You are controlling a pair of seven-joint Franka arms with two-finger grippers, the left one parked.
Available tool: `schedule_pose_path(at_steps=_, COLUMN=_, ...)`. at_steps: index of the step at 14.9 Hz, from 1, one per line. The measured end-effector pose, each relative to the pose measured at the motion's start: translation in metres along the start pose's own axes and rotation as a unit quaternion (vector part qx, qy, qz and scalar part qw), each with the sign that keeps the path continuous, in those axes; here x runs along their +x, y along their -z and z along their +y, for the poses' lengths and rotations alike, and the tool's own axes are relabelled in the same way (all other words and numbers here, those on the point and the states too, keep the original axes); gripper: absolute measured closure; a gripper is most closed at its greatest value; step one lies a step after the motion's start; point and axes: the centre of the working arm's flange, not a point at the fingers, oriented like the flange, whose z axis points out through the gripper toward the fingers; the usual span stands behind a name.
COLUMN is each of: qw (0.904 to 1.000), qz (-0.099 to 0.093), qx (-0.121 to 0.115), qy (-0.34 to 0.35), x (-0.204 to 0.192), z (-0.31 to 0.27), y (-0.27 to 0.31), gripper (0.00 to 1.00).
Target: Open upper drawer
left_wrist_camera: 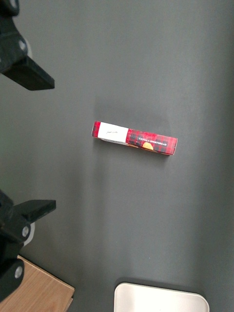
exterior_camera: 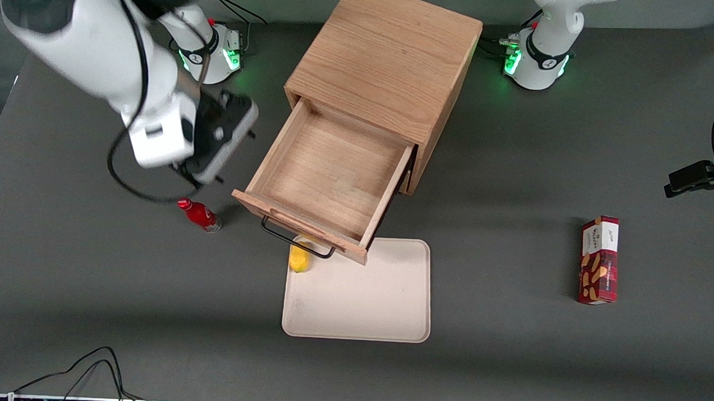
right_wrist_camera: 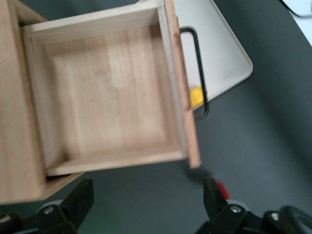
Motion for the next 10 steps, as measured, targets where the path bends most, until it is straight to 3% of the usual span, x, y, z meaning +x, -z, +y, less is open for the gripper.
schedule_pose_path(at_steps=4, qw=0.9938, qz=-0.04, qx=-0.045, qy=-0.094, x=-0.082, z=-0.077, y=0.03, gripper=0.0)
schedule_pose_path(at_steps=7, qw=0.9733, qz=-0.058, qx=-0.063, qy=-0.213, x=-0.135, z=-0.069, y=0.036, gripper=0.0)
schedule_pose_path(at_steps=10, qw=0.9531, qz=-0.064, qx=-0.056, qy=-0.29, x=-0.165, z=-0.019, y=0.033, gripper=0.0)
